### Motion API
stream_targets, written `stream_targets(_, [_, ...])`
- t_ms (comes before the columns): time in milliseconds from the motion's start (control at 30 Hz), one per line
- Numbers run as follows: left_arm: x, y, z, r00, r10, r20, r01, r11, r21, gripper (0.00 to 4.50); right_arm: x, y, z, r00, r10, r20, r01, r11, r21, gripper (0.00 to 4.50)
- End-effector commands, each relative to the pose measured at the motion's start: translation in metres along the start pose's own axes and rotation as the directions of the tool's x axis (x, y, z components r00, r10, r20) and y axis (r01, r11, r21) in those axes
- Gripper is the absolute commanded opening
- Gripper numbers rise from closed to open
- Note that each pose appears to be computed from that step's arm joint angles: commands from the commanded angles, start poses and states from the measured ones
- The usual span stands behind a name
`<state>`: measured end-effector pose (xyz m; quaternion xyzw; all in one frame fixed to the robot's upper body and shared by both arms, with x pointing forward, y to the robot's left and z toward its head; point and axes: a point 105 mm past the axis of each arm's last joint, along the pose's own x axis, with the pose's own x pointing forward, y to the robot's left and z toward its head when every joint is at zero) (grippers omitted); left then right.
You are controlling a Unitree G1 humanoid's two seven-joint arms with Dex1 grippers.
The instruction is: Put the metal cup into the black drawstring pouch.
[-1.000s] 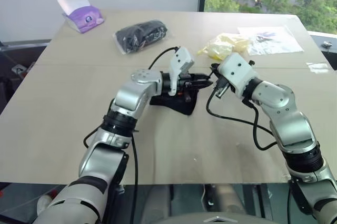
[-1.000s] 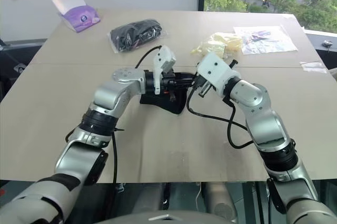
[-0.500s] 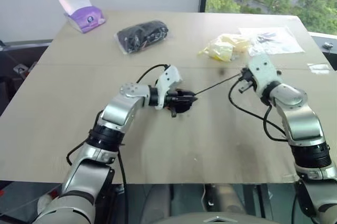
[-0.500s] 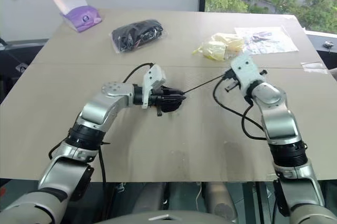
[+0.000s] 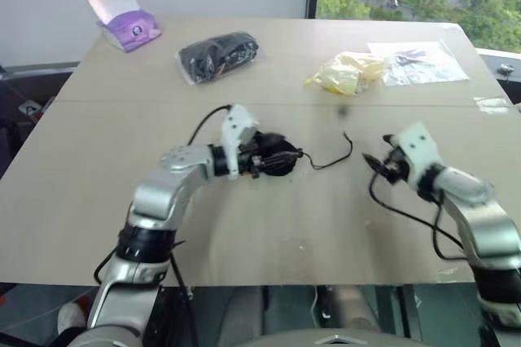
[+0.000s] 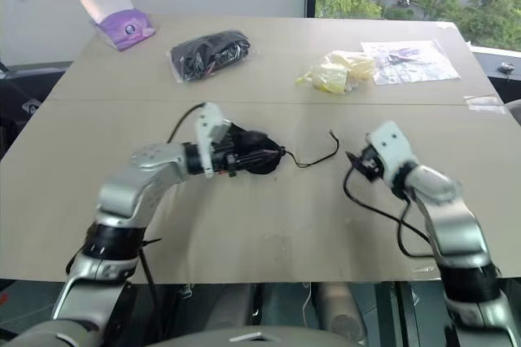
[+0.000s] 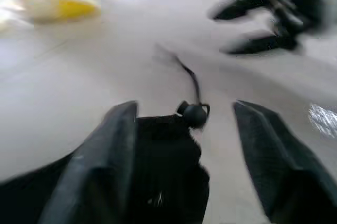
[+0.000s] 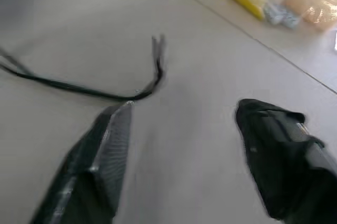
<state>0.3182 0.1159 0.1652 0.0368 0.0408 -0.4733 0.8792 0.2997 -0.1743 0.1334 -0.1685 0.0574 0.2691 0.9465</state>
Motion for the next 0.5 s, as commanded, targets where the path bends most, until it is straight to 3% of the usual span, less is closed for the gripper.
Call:
stream_targets(33, [-0.035,0.001,0.012,0.99,0.127,0.067,-0.128,0.992,0.005,3.83,-0.039,0.005,0.012,0.996,-0.025,0.086,0.024,1.0,0.004,4.38])
stream_targets(133, [-0.065,-0.003,0.0,0.971,0.233,0.057,-0.233,0.972,-0.018,3.83,-0.069,0.01,0.003,0.993,-0.08,0.087,0.078,0.997,0.029,4.38])
stream_targets(400, [-0.116,-0.012,-0.033,0.923,0.382,-0.037,-0.384,0.921,-0.073,3.83,-0.099,0.018,-0.018,0.993,-0.119,0.024,0.118,0.992,0.041,4.38])
stream_targets(500, [-0.122,-0.016,-0.037,0.917,0.396,-0.045,-0.399,0.912,-0.095,3.83,-0.105,0.019,-0.025,0.994,-0.109,-0.005,0.109,0.993,0.033,4.38])
